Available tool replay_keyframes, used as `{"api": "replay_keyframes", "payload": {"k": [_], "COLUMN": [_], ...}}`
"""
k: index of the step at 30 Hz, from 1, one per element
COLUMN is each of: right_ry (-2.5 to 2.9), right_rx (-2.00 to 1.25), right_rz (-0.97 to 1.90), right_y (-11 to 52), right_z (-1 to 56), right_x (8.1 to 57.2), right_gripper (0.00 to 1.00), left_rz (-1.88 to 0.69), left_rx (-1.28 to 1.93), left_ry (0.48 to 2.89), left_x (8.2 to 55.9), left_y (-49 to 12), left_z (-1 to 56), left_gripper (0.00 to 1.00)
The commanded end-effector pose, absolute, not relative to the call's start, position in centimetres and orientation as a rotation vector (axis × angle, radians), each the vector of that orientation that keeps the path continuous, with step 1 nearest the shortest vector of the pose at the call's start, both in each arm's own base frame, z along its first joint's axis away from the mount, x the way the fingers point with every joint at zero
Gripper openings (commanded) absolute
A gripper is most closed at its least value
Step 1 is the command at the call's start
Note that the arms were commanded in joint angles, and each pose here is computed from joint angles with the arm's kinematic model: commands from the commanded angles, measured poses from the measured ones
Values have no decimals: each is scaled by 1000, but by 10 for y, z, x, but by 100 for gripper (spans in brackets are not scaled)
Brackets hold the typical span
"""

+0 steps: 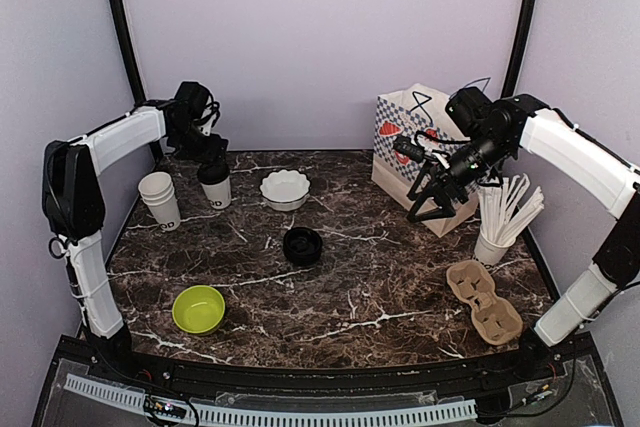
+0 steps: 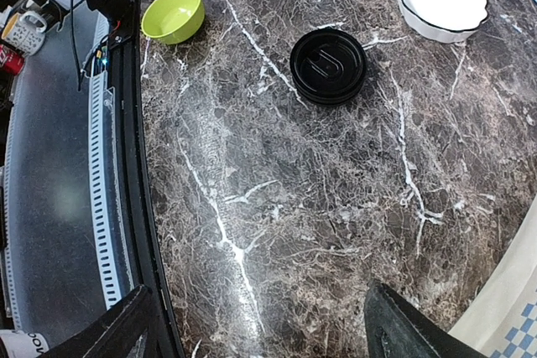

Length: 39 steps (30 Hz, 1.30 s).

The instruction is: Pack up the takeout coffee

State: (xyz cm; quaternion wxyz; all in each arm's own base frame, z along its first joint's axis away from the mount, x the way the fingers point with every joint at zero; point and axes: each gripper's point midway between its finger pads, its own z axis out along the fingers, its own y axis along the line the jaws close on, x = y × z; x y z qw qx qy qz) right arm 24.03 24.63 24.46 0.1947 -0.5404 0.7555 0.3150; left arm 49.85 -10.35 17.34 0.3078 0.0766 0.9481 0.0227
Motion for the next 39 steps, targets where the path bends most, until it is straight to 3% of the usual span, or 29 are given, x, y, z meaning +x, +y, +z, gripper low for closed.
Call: {"api": "replay_keyframes", "payload": {"k": [1,9,16,23,39], "right_ry": [2092,2094,2114,2124,2152], "right_rx": [-1518,-1519,-1517,-1516,-1508], "right_rz": [922,936,926,937,934], "right_y": [250,251,249,251,250], "right_z": [246,246,239,237,233], "right_x": [240,240,240,243,243], "right_gripper": [85,85,85,84,82], "left_rz": [57,22,260,365,312], "left_rx": [199,192,27,2,-40], "left_ry": [2445,2484,2551,2665,2694], "left_x": [476,472,445,409,425], "left_y": [-95,-98,-56,-30,-7], "left_z": [227,217,233,206,179], "left_gripper": [83,79,68,60,35]}}
